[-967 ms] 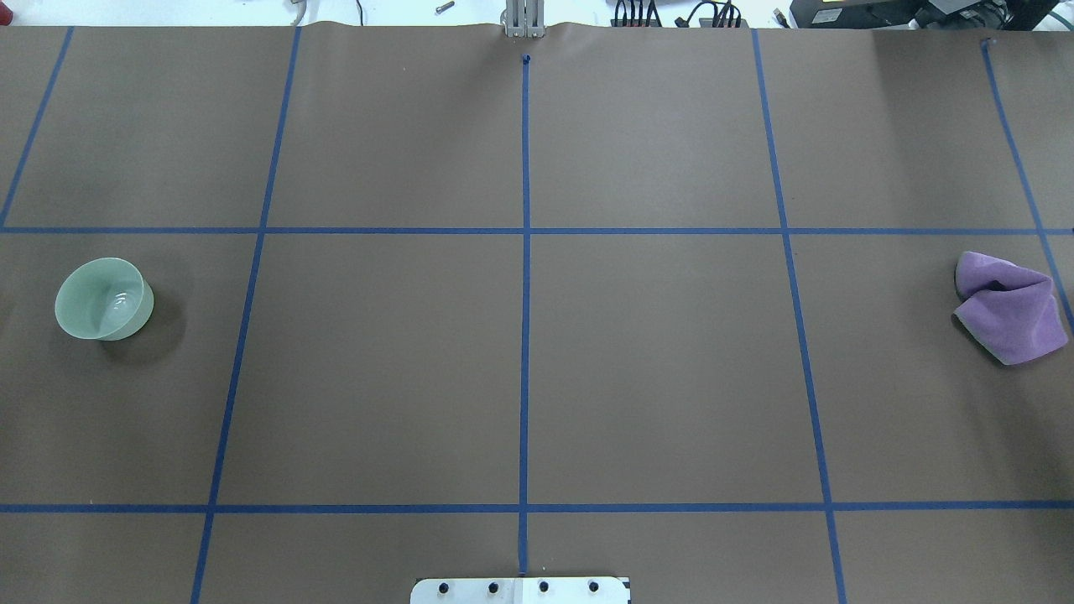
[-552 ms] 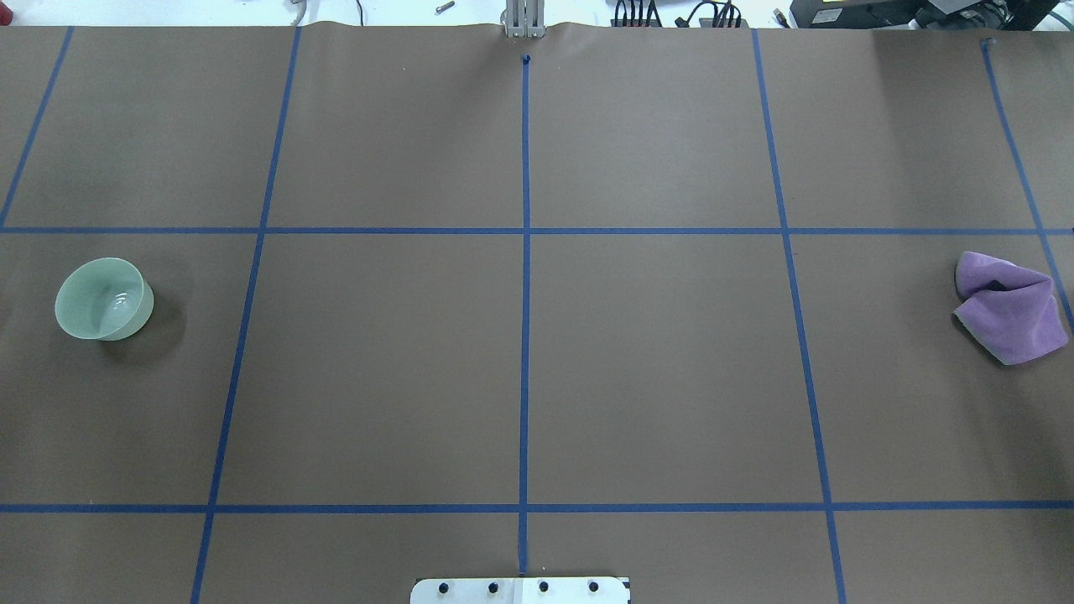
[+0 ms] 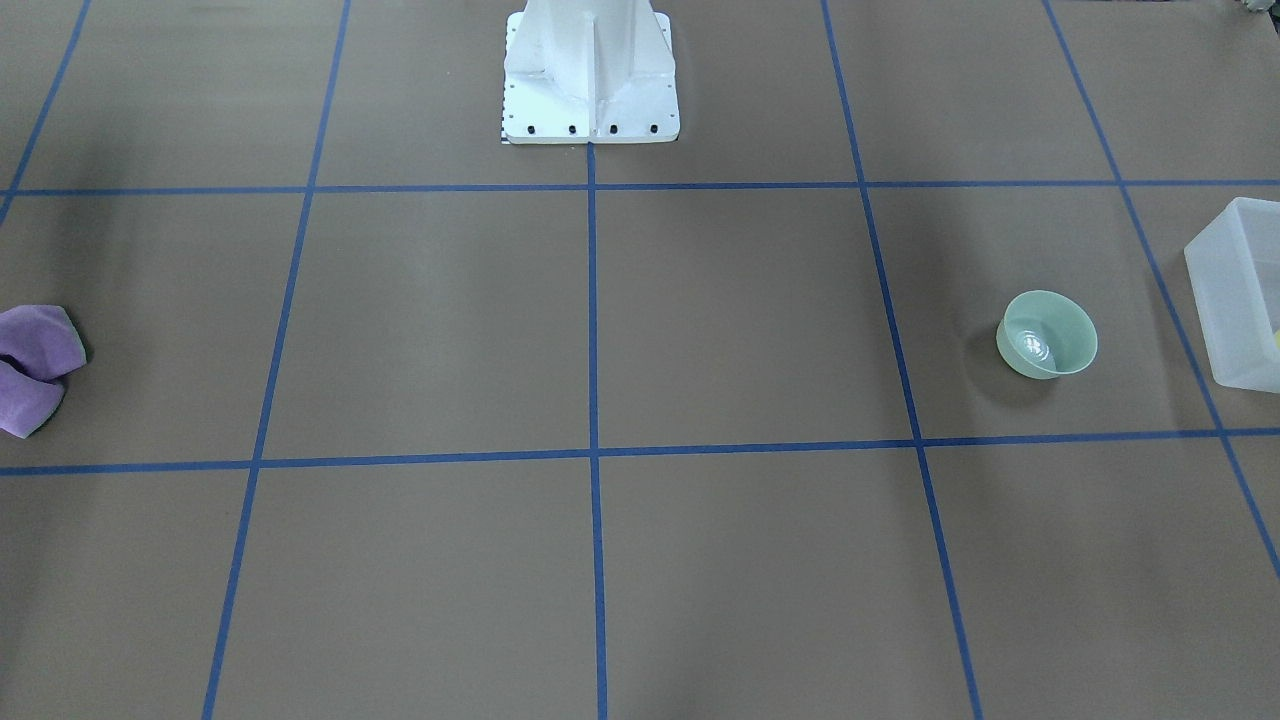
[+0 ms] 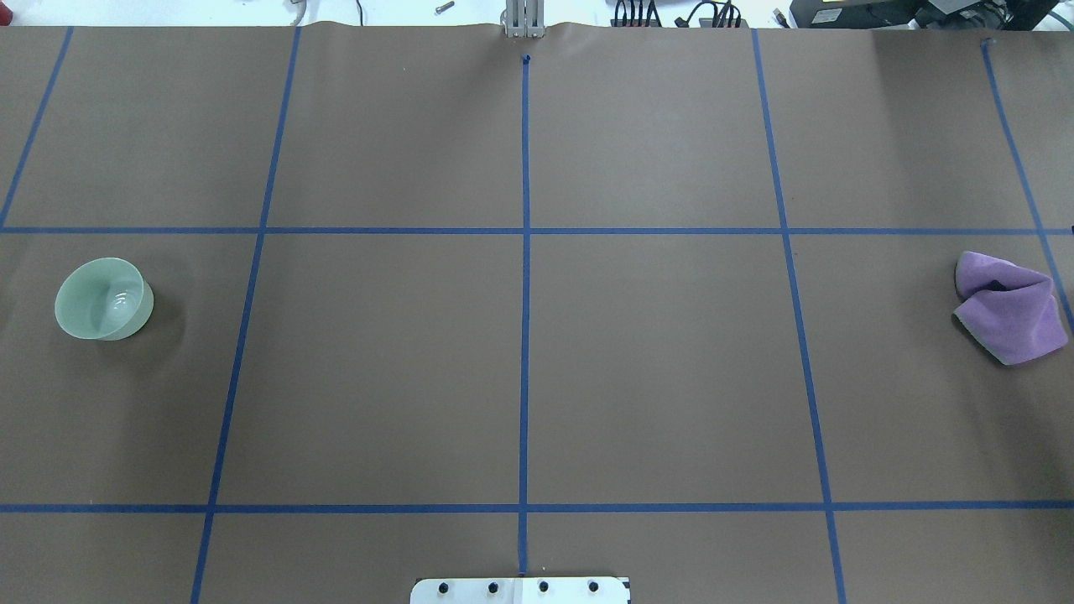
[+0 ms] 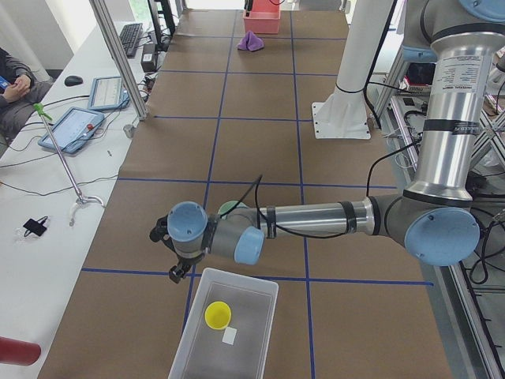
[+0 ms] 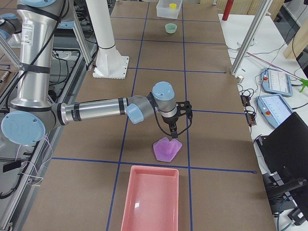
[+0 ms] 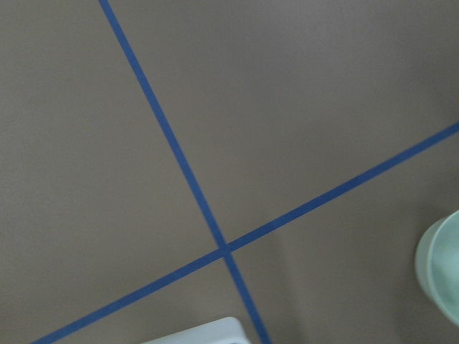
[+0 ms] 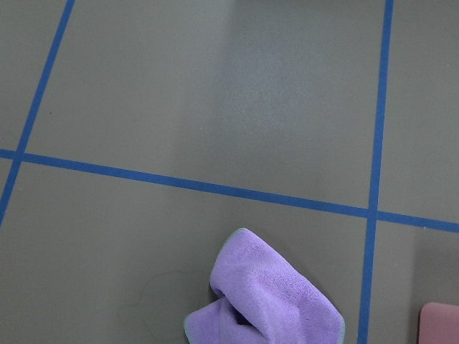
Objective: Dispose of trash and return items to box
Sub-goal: 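Carry the yellow cup with the left gripper and drop it into the clear bin, then reach the left gripper to the pale green bowl and grasp it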
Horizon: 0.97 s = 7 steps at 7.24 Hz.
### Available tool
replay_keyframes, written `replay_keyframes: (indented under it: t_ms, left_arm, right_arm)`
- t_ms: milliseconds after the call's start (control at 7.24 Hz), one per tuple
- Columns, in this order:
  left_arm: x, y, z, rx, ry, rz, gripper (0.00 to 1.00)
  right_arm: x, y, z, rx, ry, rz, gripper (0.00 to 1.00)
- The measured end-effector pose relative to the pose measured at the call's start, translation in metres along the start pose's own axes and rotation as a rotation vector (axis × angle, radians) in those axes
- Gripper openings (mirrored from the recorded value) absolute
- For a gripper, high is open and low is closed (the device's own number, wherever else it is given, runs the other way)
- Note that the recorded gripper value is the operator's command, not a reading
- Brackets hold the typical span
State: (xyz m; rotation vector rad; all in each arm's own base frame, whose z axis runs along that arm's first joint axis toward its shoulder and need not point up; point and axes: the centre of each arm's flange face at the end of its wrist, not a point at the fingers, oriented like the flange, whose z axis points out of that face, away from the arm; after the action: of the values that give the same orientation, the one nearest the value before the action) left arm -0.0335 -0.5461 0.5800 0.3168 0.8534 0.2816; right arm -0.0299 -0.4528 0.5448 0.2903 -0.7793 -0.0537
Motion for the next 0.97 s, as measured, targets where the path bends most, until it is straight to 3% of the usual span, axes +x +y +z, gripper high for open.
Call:
replay_keyframes:
  t_ms: [276, 691, 829, 967]
  left_arm:
    - [0.063, -0.011, 0.037, -0.008, 0.009, -0.045, 0.98]
    - [0.119, 0.005, 0.140, -0.012, -0.025, 0.007, 0.98]
    - [0.124, 0.012, 0.165, -0.007, -0.040, 0.024, 0.92]
    - [0.129, 0.017, 0.180, -0.006, -0.041, 0.038, 0.74]
  right_arm:
    - [0.001, 0.001, 0.000, -0.001, 0.001, 0.001, 1.00]
    - [0.001, 0.001, 0.001, -0.002, 0.001, 0.002, 1.00]
    - [0.001, 0.001, 0.001, -0.002, 0.001, 0.002, 1.00]
    - [0.001, 0.001, 0.001, -0.002, 0.001, 0.002, 1.00]
